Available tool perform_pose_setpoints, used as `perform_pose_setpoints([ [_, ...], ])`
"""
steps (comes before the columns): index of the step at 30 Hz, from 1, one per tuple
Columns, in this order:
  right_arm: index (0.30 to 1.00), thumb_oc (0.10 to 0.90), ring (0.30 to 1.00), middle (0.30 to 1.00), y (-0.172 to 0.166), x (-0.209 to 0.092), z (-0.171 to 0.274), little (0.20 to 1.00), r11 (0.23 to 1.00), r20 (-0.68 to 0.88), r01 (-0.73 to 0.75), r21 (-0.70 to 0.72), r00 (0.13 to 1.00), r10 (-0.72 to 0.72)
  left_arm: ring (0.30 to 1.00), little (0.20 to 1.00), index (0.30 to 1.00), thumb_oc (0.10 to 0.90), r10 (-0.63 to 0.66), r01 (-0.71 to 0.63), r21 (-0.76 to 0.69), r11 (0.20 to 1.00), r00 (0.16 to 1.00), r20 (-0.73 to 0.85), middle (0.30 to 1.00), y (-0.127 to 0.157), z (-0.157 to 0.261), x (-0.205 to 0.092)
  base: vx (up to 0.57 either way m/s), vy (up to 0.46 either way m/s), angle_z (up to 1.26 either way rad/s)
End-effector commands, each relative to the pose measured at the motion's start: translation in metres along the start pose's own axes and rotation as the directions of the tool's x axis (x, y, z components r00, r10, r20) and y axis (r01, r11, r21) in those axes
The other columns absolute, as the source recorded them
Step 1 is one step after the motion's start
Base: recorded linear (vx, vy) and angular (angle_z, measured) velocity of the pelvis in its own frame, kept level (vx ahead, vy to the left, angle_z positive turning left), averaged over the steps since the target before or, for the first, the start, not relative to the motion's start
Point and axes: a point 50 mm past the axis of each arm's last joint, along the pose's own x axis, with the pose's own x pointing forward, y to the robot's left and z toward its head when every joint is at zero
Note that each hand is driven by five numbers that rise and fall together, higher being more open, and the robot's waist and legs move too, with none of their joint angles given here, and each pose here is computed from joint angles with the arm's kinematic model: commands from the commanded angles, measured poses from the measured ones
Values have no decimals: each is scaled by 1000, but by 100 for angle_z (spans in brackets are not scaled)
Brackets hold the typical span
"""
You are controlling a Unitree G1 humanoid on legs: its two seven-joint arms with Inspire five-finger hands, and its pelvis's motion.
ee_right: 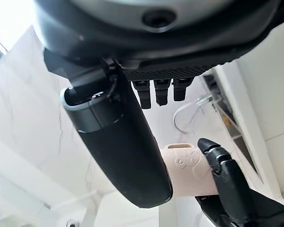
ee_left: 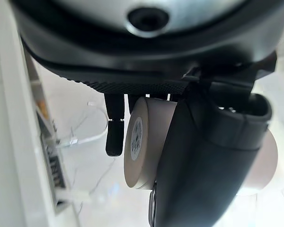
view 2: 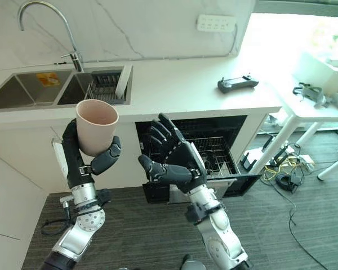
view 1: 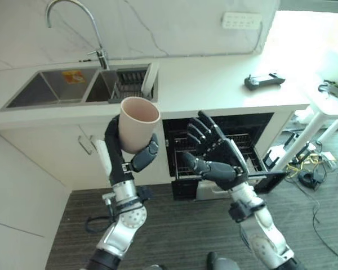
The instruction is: Place the dishes in the dishwasher.
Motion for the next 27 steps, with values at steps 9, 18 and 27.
perform_pose_setpoints([
  [9,900,800,900,900,28,48,40,900,994,233,-106,29,968,96,300,300,300,400,-44,58,-45,997,963,265,300,-21,33,24,9,-11,10],
  [18,900,800,900,900,44,71,32,900,981,151,-172,92,976,157,300,300,300,400,-108,129,-56,990,953,284,300,-30,34,20,-2,-3,13],
  [27,900,800,900,900,50,83,28,900,980,116,-172,96,980,161,300,300,300,400,-132,161,-73,984,944,302,300,-39,36,16,0,2,3],
])
